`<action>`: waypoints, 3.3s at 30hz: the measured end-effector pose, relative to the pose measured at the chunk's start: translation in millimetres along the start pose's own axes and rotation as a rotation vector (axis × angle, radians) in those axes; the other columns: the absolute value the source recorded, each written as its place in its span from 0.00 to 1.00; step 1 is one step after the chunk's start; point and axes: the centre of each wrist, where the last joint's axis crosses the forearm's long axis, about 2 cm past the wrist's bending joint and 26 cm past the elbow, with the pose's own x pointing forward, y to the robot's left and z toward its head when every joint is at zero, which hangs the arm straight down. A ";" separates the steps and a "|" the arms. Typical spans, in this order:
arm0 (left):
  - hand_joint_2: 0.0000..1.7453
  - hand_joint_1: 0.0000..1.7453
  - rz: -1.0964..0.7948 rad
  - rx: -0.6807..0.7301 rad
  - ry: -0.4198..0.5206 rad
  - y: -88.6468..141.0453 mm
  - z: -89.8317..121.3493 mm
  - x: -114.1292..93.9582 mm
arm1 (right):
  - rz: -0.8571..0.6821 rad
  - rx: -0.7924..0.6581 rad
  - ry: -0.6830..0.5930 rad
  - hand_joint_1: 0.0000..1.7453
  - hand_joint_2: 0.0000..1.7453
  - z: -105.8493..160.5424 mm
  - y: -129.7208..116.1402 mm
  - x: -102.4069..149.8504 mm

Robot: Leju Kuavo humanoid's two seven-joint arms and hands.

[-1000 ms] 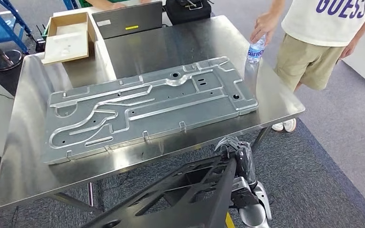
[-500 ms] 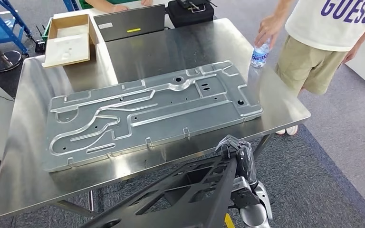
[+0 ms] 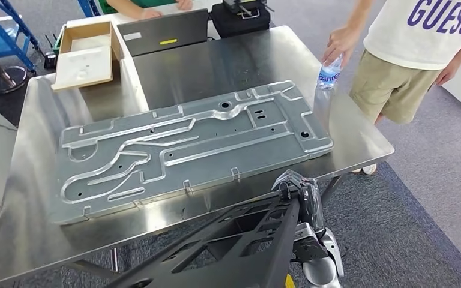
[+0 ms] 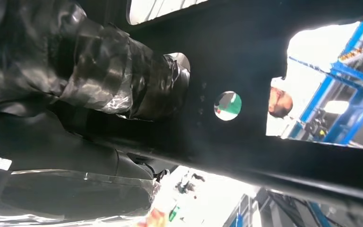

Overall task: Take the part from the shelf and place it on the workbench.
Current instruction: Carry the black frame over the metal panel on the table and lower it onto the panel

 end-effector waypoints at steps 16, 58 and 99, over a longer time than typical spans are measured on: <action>0.00 0.00 0.006 0.009 0.018 -0.5 0.1 -0.1 | 0.006 0.000 0.002 1.00 0.00 -0.3 -1.5 0.0; 0.00 0.00 0.008 0.009 0.020 -1.0 0.7 -1.4 | 0.162 -0.164 0.065 1.00 0.00 -10.6 -34.0 -9.2; 0.00 0.00 -0.045 -0.061 -0.010 -4.3 -6.6 19.3 | 1.091 -0.232 0.255 1.00 0.00 -57.7 -205.1 -86.0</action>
